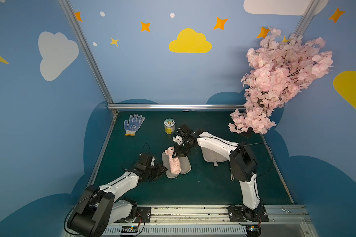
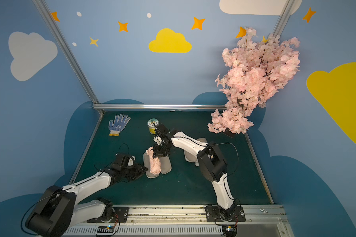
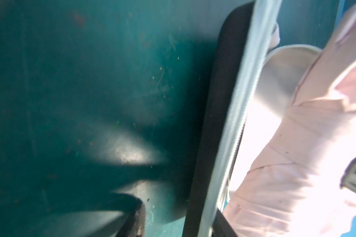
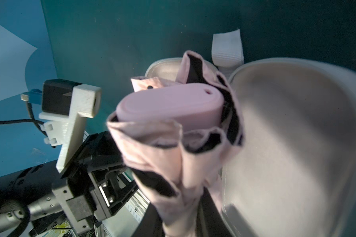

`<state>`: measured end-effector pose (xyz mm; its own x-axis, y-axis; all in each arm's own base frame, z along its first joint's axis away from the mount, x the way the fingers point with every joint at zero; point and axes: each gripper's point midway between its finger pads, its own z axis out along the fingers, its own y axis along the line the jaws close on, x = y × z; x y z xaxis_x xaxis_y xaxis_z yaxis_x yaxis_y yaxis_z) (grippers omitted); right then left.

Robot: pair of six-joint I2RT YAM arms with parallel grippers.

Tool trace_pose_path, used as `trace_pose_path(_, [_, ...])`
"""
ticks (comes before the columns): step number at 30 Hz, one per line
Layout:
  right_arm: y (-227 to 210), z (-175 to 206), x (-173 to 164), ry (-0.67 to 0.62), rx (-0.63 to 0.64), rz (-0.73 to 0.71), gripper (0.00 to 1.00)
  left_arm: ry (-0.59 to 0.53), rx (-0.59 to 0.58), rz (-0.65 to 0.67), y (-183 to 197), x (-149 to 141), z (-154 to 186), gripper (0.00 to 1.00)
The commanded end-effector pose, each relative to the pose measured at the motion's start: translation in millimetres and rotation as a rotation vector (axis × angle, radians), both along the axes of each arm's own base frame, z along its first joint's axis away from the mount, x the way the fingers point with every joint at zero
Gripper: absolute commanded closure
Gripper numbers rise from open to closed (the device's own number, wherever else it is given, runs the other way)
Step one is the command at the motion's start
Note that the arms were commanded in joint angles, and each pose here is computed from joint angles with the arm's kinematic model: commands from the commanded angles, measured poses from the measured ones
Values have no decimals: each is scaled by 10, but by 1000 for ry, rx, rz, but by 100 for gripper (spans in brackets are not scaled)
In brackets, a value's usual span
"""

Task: Put umbrellas into zippered umbrella sleeves
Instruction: Place the umbrella in the umbrella sleeve.

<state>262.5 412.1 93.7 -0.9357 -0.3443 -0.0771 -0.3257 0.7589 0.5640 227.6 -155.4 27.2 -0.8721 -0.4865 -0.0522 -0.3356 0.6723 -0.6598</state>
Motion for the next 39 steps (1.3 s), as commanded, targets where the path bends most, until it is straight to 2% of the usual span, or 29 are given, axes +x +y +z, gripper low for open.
trace_pose_path(1, [125,21,-34,26,8,-3,96,23,10,-21,16,-43,-105,58])
trace_pose_path(7, [118,-296,-197,85,-154,32,95,30,10,-33,24,-18,-154,70])
trace_pose_path(12, [-14,-520,-94,60,-248,-19,90,34,4,-43,10,-29,-159,73])
trace_pose_path(19, [-12,-307,-77,53,-216,-3,64,60,31,-37,83,-64,-197,74])
trace_pose_path(25, [-74,427,-47,60,-41,16,38,70,30,-28,97,-68,-222,74])
trace_pose_path(30, [-499,852,139,0,-25,-31,32,67,12,-45,60,-65,-213,74])
trace_pose_path(33, [-834,751,241,-10,-73,-83,29,58,15,-53,55,-50,-180,74])
trace_pose_path(34, [-903,637,239,27,-75,-97,28,55,16,-55,53,-43,-174,74])
trace_pose_path(37, [-843,310,183,139,-10,-122,26,52,13,-59,44,-30,-176,74])
trace_pose_path(39, [-704,219,145,178,48,-135,25,54,13,-64,40,-27,-177,74])
